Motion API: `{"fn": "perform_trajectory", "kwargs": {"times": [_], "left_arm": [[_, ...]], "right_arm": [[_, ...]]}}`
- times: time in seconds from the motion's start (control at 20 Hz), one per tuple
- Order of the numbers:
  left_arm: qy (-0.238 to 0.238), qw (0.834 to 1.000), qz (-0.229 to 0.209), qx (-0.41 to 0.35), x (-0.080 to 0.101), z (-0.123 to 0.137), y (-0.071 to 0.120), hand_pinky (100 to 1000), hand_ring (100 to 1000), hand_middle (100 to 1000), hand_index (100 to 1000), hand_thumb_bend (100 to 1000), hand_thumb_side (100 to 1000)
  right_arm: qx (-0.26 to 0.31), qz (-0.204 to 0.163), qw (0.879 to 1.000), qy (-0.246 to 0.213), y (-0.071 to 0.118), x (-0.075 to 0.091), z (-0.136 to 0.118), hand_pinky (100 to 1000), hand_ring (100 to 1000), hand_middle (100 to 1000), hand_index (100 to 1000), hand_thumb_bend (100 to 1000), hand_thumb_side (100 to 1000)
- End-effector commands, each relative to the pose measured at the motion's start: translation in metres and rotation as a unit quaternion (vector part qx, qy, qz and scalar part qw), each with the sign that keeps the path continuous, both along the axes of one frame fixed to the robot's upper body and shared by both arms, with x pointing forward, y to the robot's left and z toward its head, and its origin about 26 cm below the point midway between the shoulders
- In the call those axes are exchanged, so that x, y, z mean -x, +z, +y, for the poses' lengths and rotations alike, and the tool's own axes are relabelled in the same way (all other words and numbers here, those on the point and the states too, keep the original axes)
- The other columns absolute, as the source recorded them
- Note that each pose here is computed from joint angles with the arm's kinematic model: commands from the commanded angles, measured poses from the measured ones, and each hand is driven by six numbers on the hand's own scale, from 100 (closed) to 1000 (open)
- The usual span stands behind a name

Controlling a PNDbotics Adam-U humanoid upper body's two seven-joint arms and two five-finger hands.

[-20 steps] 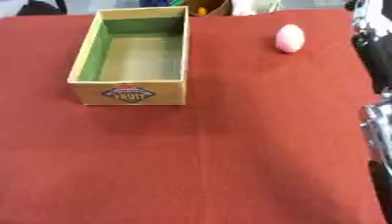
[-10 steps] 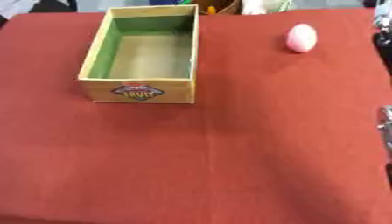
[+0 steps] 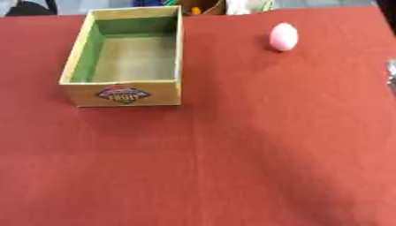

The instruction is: Pick up objects on the table and place them in the box.

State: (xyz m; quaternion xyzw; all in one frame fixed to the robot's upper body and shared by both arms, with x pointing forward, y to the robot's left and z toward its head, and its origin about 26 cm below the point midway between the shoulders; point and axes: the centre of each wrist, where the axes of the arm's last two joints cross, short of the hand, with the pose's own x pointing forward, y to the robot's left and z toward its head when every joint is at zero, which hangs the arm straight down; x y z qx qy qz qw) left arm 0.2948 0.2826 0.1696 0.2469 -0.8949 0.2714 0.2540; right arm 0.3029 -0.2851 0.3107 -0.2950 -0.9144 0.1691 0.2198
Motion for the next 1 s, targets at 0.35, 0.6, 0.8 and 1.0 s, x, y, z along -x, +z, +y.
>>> {"fn": "perform_trajectory", "kwargs": {"times": [0.35, 0.6, 0.8, 1.0], "left_arm": [[-0.005, 1.0, -0.008, -0.013, 0.003, 0.001, 0.007, 603, 517, 473, 644, 100, 691], [-0.007, 1.0, -0.007, -0.017, 0.003, 0.001, 0.007, 602, 518, 473, 644, 100, 691], [-0.009, 1.0, -0.003, -0.019, 0.003, 0.001, 0.006, 602, 517, 473, 644, 100, 691], [-0.009, 1.0, -0.002, -0.02, 0.004, 0.002, 0.005, 603, 516, 472, 643, 100, 691]], "right_arm": [[0.143, -0.001, 0.986, -0.082, 0.055, 0.015, 0.004, 636, 750, 686, 855, 100, 873], [0.211, 0.057, 0.965, -0.142, 0.068, -0.009, 0.001, 669, 782, 740, 878, 100, 919], [0.247, 0.103, 0.946, -0.182, 0.071, -0.044, -0.005, 683, 792, 758, 889, 100, 903], [0.277, 0.142, 0.926, -0.214, 0.065, -0.079, -0.01, 694, 799, 772, 900, 100, 959]]}}
